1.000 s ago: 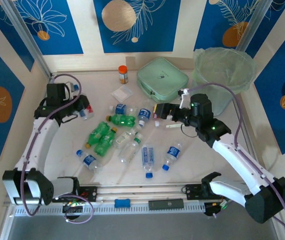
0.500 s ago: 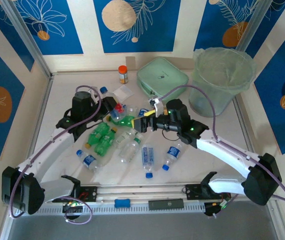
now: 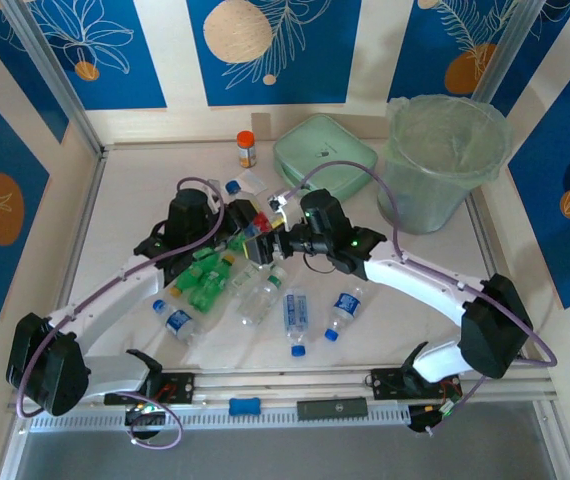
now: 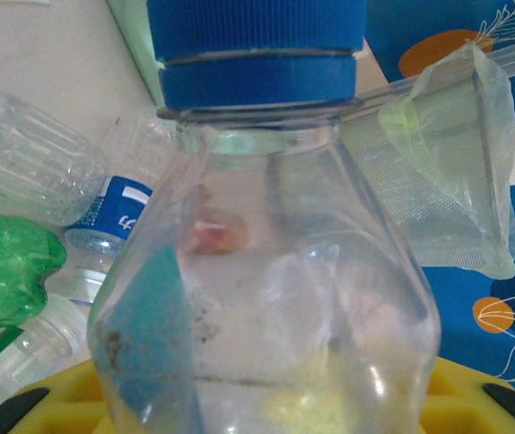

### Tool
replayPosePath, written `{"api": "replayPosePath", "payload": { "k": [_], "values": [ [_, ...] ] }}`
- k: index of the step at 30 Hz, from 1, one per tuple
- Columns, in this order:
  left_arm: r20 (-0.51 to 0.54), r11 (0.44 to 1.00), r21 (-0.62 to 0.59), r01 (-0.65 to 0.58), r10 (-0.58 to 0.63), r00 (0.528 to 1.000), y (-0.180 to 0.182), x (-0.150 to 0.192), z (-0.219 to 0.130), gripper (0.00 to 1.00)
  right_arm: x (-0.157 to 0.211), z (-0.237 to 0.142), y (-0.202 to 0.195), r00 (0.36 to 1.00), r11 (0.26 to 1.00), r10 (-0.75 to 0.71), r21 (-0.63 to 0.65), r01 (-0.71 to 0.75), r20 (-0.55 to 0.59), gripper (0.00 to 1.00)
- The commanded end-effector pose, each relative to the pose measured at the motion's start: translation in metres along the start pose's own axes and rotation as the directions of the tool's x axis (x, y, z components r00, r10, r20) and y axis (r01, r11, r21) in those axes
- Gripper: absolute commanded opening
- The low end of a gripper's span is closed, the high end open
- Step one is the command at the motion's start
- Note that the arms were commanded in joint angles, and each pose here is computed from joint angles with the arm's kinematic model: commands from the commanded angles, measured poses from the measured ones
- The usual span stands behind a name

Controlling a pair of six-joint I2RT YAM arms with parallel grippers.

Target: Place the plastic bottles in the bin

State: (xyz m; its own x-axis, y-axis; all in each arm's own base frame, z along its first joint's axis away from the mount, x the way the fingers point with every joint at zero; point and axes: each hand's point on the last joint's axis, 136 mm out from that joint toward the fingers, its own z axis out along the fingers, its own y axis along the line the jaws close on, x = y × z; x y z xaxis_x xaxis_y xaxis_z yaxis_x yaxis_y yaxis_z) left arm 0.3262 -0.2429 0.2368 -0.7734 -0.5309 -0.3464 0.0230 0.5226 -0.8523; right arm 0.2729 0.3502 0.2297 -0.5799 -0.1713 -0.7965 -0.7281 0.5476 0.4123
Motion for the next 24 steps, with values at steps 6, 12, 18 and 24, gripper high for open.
{"api": "replayPosePath", "payload": {
  "k": [6, 12, 18, 24],
  "values": [
    [0.005, 0.999, 0.043, -0.004, 0.004, 1.000, -0.012, 0.004, 0.000, 0.34, -0.003, 0.013, -0.009, 0.999, 0.998, -0.027, 0.055, 0.028, -0.022, 0.88],
    [0.001, 0.999, 0.047, -0.002, 0.002, 1.000, -0.012, 0.007, -0.002, 0.34, -0.002, 0.017, -0.012, 0.999, 0.997, -0.029, 0.065, 0.031, -0.033, 0.66],
    [0.005, 0.999, 0.051, -0.016, 0.016, 1.000, -0.016, 0.006, -0.006, 0.73, -0.002, 0.015, -0.016, 0.999, 0.996, -0.030, 0.080, 0.032, -0.032, 0.53],
    [0.097, 0.984, -0.068, -0.166, 0.172, 0.980, -0.019, -0.020, -0.035, 0.99, -0.001, 0.001, -0.033, 1.000, 0.992, 0.009, 0.125, -0.006, -0.022, 0.52]
  ]
}}
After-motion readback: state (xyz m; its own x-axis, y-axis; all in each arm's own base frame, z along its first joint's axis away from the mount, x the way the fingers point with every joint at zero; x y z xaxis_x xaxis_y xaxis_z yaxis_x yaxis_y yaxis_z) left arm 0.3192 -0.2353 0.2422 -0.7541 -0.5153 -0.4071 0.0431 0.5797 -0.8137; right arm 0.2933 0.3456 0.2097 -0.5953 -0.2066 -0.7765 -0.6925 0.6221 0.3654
